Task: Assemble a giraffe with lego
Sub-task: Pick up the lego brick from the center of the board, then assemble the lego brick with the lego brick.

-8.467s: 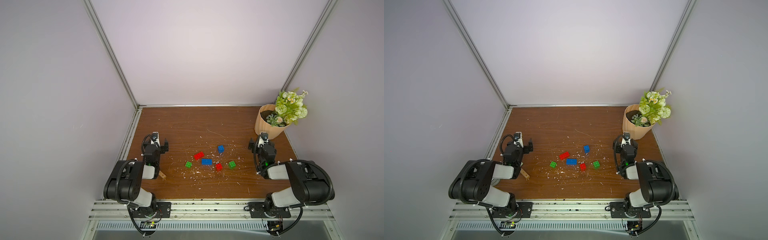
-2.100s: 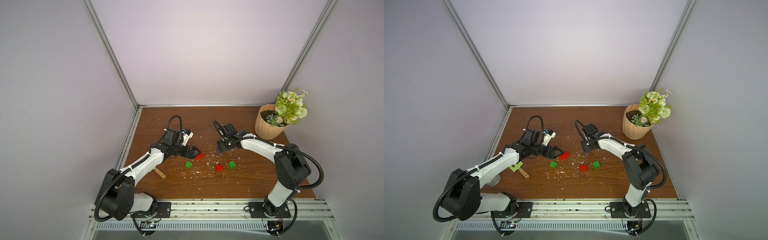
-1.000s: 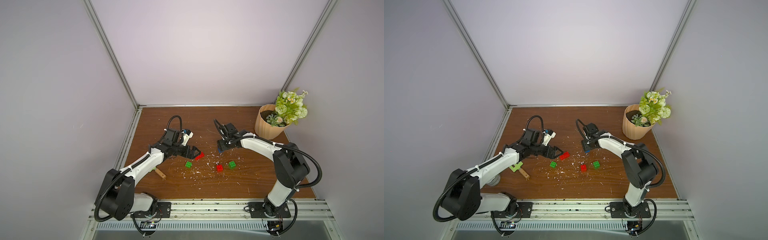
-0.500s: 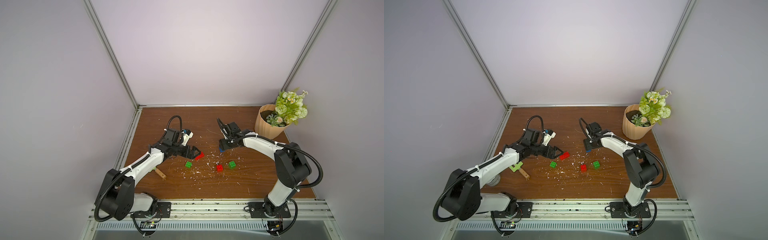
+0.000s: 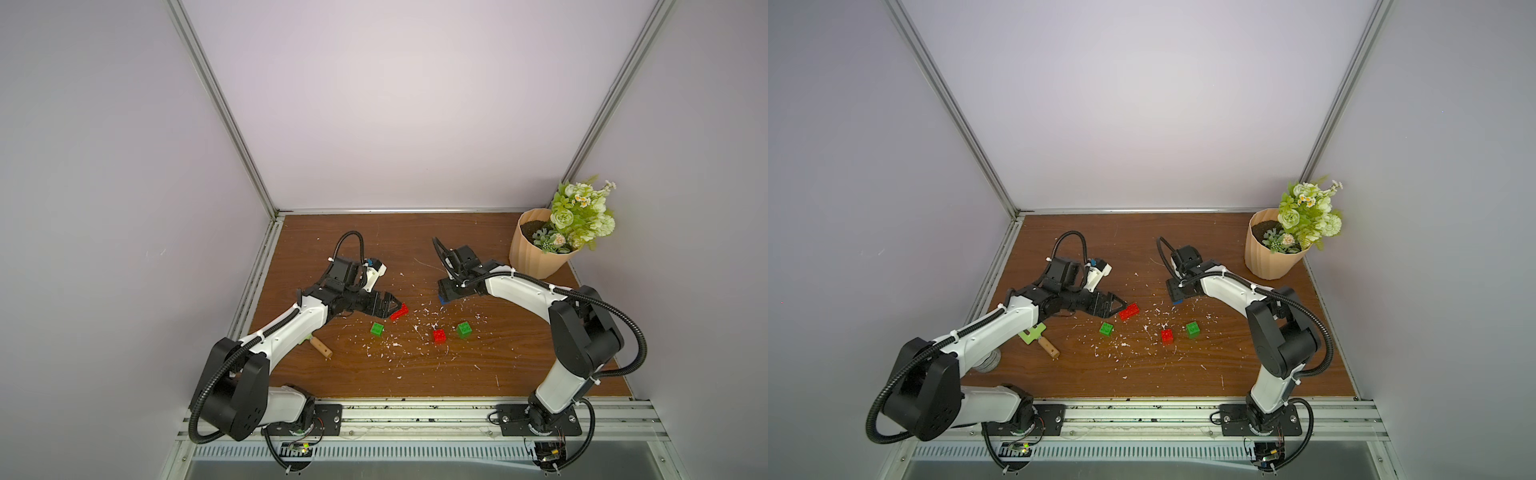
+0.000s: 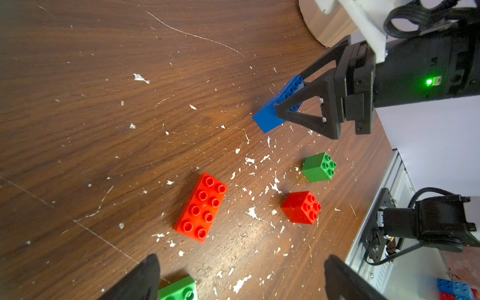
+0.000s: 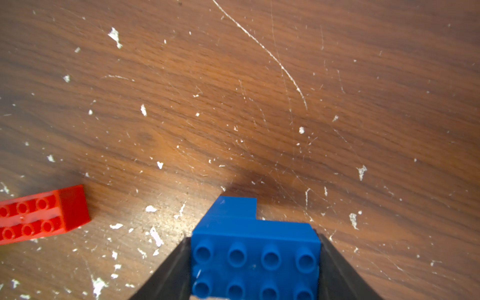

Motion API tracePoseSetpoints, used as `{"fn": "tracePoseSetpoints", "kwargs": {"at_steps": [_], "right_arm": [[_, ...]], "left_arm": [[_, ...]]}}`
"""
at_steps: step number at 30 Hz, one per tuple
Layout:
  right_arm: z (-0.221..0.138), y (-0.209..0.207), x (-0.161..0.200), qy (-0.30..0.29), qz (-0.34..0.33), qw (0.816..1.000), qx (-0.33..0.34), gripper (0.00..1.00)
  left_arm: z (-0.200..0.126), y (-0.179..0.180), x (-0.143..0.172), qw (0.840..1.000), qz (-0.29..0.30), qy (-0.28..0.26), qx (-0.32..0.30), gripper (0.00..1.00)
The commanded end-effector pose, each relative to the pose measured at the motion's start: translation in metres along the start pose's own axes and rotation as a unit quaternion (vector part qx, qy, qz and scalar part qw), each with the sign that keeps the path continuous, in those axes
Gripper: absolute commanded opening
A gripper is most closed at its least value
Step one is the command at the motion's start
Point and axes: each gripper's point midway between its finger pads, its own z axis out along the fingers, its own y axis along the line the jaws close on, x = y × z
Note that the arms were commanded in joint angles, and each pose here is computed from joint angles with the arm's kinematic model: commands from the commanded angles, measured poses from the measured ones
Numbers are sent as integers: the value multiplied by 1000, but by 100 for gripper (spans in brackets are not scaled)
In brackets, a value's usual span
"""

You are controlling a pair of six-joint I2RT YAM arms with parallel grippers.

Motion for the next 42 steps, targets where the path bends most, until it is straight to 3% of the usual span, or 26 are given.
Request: {"fn": "tracePoseSetpoints", "kwargs": {"at_steps": [1, 7, 14, 19, 23, 30, 42], "right_arm": [[2, -4, 31, 58, -2, 998, 15, 55], [-35, 21, 2, 16, -1, 1000, 11, 56], [-74, 58, 0, -13, 9, 1000, -8, 56], [-94, 90, 15, -9, 20, 997, -69, 56], [-104, 100, 33, -9, 39, 997, -73, 56], [-109, 122, 66, -4, 66, 993, -96, 56], [-90, 135, 95, -1, 81, 994, -74, 54]], "left_arm": [[-3, -9, -12, 1000, 13, -9, 8, 99], [-6, -12, -15, 1000, 15, -15, 9, 99], [-9, -8, -18, 1000, 14, -17, -2, 99], [-16, 6, -24, 999, -13, -30, -4, 100], [-19, 9, -28, 999, -23, -37, 2, 99], [-18, 11, -29, 999, -25, -38, 0, 99], [-19, 10, -30, 999, -24, -41, 1, 100]]}}
